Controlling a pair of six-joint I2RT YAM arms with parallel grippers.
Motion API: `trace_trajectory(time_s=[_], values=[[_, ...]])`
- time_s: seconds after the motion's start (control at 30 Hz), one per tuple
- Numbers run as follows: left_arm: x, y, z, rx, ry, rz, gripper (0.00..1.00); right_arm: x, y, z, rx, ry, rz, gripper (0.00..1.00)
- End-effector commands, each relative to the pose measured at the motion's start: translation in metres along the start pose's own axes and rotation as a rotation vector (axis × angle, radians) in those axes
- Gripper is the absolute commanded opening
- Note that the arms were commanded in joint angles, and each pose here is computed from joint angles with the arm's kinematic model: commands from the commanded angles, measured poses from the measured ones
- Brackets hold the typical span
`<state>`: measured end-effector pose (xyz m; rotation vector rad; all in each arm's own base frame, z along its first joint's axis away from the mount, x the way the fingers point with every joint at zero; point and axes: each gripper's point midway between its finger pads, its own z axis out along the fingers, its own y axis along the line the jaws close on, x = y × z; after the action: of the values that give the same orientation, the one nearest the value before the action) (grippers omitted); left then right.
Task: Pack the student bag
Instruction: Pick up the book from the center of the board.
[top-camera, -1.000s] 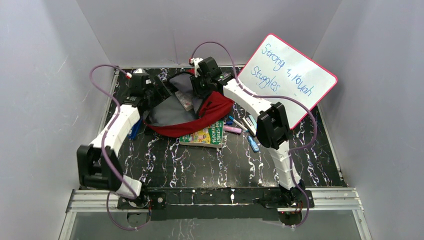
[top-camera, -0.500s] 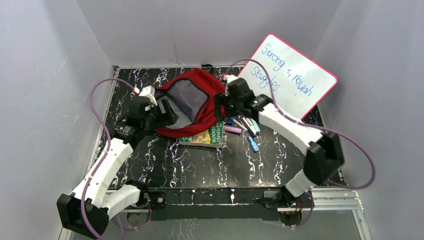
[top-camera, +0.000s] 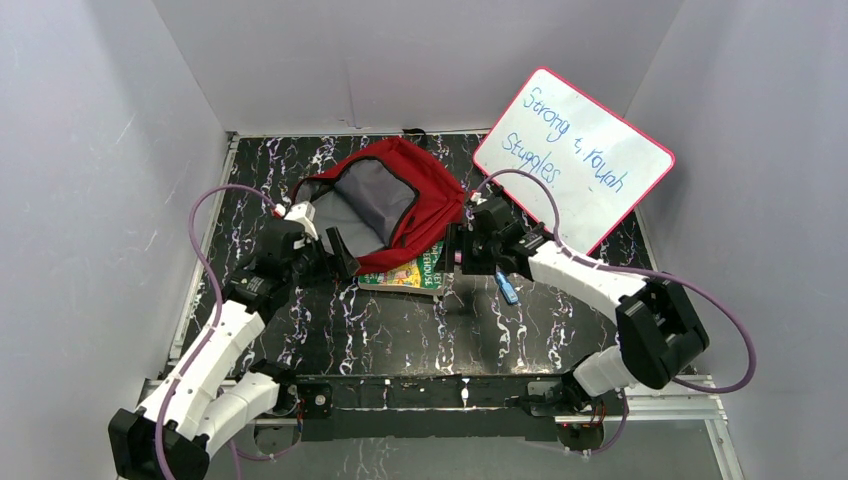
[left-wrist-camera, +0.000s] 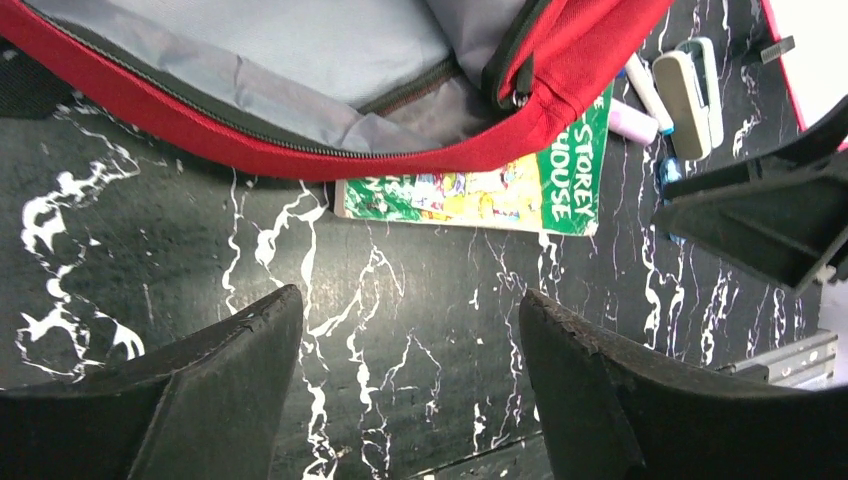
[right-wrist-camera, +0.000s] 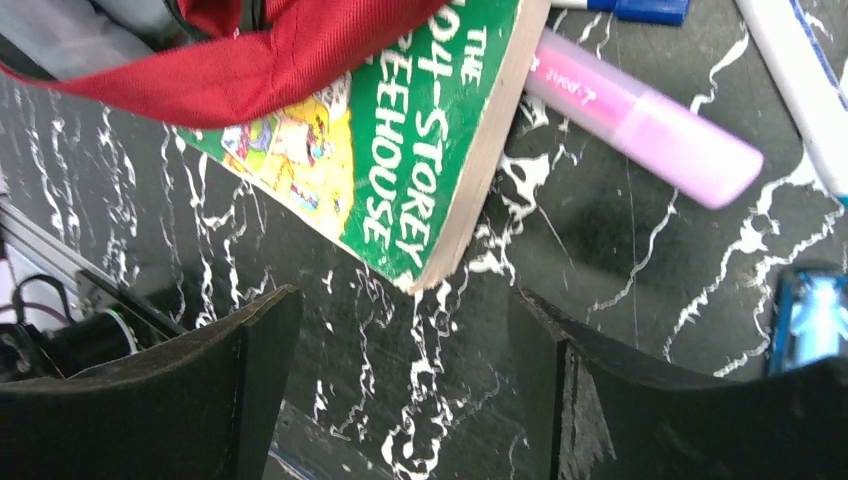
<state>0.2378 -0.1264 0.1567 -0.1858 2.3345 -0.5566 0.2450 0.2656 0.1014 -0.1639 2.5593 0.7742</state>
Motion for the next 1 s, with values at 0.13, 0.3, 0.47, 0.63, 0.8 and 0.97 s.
trace_trajectory(time_s=[0.13,0.3,0.47,0.63,0.8,0.97], values=[[0.021,-0.002,0.006,0.002,0.052,-0.035,0.75,-0.014,0.002,0.028,-0.117,-0.018,0.117,0.78],[0.027,-0.003,0.016,0.004,0.071,-0.078,0.74,-0.013,-0.011,0.04,-0.12,-0.02,0.144,0.72],[0.039,0.0,0.027,-0.005,0.101,-0.077,0.73,-0.008,-0.015,0.051,-0.155,0.001,0.15,0.66],[0.049,0.007,0.043,-0.032,0.125,-0.076,0.71,-0.006,-0.021,0.058,-0.149,0.006,0.16,0.62],[0.048,0.019,0.054,-0.094,0.117,-0.053,0.7,-0.005,-0.028,0.064,-0.149,0.006,0.182,0.6],[0.049,0.03,0.066,-0.147,0.11,-0.049,0.7,-0.003,-0.032,0.071,-0.152,0.014,0.199,0.6]])
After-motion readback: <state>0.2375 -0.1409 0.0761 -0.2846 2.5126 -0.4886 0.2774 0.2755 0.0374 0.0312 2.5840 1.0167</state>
